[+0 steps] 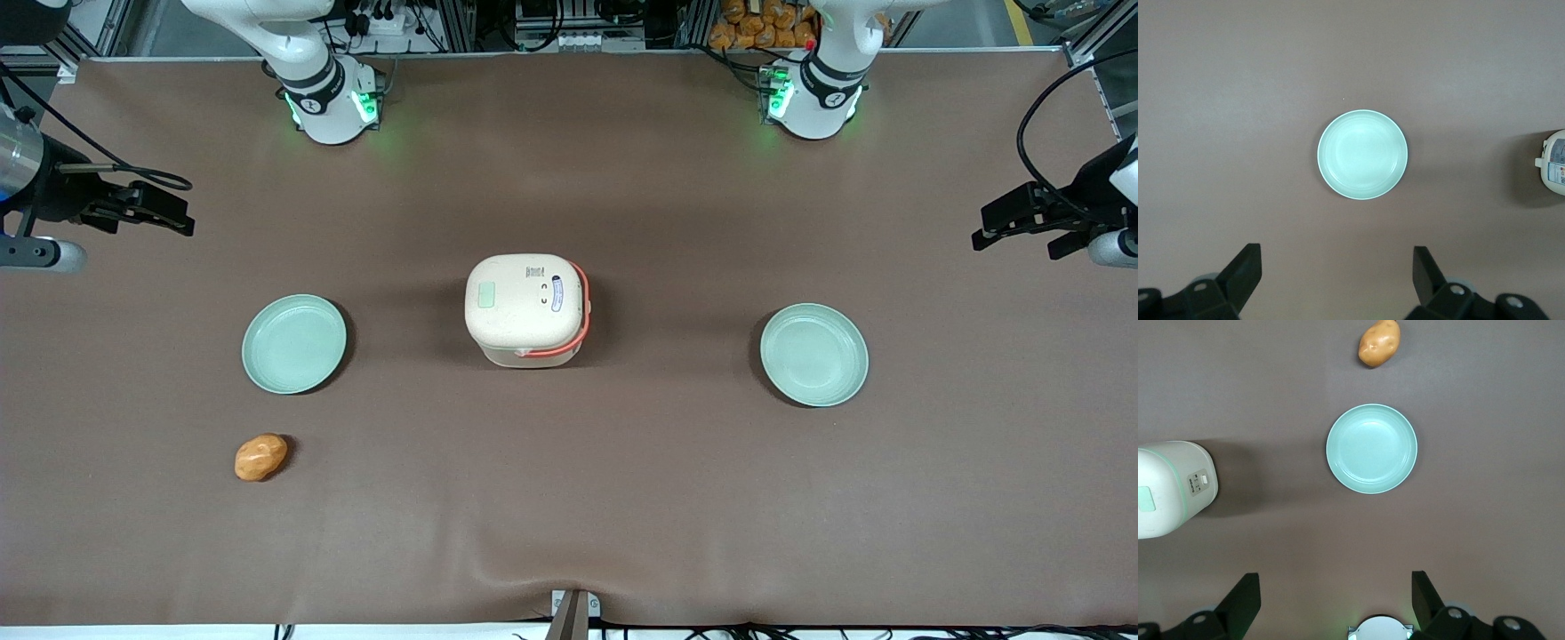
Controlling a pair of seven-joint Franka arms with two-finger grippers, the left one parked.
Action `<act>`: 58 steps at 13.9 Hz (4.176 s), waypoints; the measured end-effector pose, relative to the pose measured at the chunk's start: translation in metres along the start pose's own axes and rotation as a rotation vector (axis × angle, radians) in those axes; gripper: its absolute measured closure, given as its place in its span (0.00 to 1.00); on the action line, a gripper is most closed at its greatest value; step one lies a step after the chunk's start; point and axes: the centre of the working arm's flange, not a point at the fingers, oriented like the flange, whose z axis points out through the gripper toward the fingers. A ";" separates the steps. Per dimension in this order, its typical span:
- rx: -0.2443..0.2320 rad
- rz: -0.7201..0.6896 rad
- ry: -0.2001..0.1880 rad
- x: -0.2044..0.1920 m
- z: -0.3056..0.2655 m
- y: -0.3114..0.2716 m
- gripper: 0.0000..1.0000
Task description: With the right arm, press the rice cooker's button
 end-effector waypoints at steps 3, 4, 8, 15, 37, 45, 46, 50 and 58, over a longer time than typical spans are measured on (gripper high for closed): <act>0.002 0.023 0.001 0.001 0.000 0.011 0.00; 0.002 0.029 0.001 0.002 0.000 0.014 0.00; 0.003 0.036 0.001 0.002 -0.001 0.017 0.00; -0.002 0.047 0.016 0.003 -0.005 0.023 0.00; 0.132 -0.145 -0.023 -0.005 0.007 -0.066 0.43; 0.126 -0.209 -0.072 0.009 0.111 -0.229 0.99; 0.119 -0.211 -0.077 0.009 0.127 -0.246 0.99; 0.106 -0.232 -0.078 0.013 0.186 -0.290 0.99; 0.098 -0.212 -0.076 0.026 0.232 -0.303 0.99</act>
